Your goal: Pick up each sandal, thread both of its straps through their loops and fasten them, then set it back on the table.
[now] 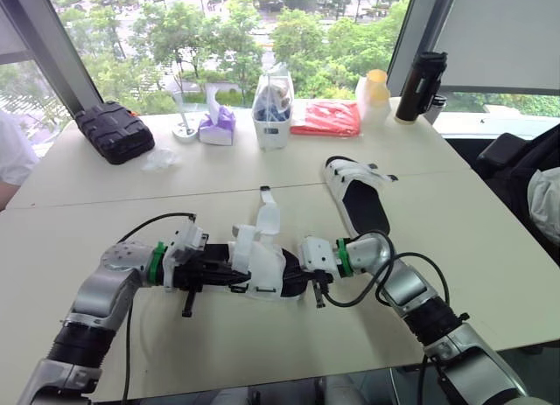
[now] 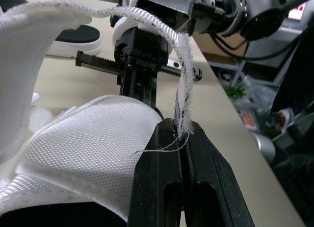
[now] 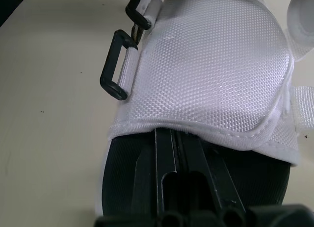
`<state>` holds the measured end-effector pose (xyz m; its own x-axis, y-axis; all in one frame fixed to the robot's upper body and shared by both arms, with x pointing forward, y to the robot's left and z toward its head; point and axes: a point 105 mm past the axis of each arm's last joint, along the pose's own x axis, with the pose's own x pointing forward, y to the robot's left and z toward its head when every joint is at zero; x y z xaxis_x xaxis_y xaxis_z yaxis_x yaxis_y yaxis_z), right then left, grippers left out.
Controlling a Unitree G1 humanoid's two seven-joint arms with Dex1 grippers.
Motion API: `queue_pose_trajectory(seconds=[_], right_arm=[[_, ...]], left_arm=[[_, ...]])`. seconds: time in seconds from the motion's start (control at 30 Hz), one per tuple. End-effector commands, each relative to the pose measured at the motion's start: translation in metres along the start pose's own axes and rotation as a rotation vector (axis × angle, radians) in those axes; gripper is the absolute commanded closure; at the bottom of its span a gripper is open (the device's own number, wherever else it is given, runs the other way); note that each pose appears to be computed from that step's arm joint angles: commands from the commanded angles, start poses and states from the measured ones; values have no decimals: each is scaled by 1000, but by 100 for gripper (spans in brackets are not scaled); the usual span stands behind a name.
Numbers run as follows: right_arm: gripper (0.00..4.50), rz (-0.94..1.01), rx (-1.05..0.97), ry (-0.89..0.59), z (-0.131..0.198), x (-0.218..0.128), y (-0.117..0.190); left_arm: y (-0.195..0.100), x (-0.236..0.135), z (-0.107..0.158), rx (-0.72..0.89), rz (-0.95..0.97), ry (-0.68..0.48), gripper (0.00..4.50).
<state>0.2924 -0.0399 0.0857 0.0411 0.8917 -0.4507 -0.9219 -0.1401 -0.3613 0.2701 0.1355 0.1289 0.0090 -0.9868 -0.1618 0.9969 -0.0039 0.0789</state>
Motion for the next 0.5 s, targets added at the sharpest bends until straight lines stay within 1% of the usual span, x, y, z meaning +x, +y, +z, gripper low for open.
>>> queue_pose_trajectory(seconds=[0.03, 0.2, 0.33, 0.5], right_arm=[[450, 87, 58, 64, -19, 7, 22], [450, 81, 61, 63, -19, 7, 23], [450, 81, 63, 64, -20, 8, 23], [450, 82, 62, 60, -19, 9, 22]], left_arm=[[4, -2, 5, 79, -11, 20, 446], [-6, -2, -4, 124, -52, 68, 446], [-9, -3, -8, 140, -54, 89, 446], [-13, -4, -5, 91, -62, 91, 446]])
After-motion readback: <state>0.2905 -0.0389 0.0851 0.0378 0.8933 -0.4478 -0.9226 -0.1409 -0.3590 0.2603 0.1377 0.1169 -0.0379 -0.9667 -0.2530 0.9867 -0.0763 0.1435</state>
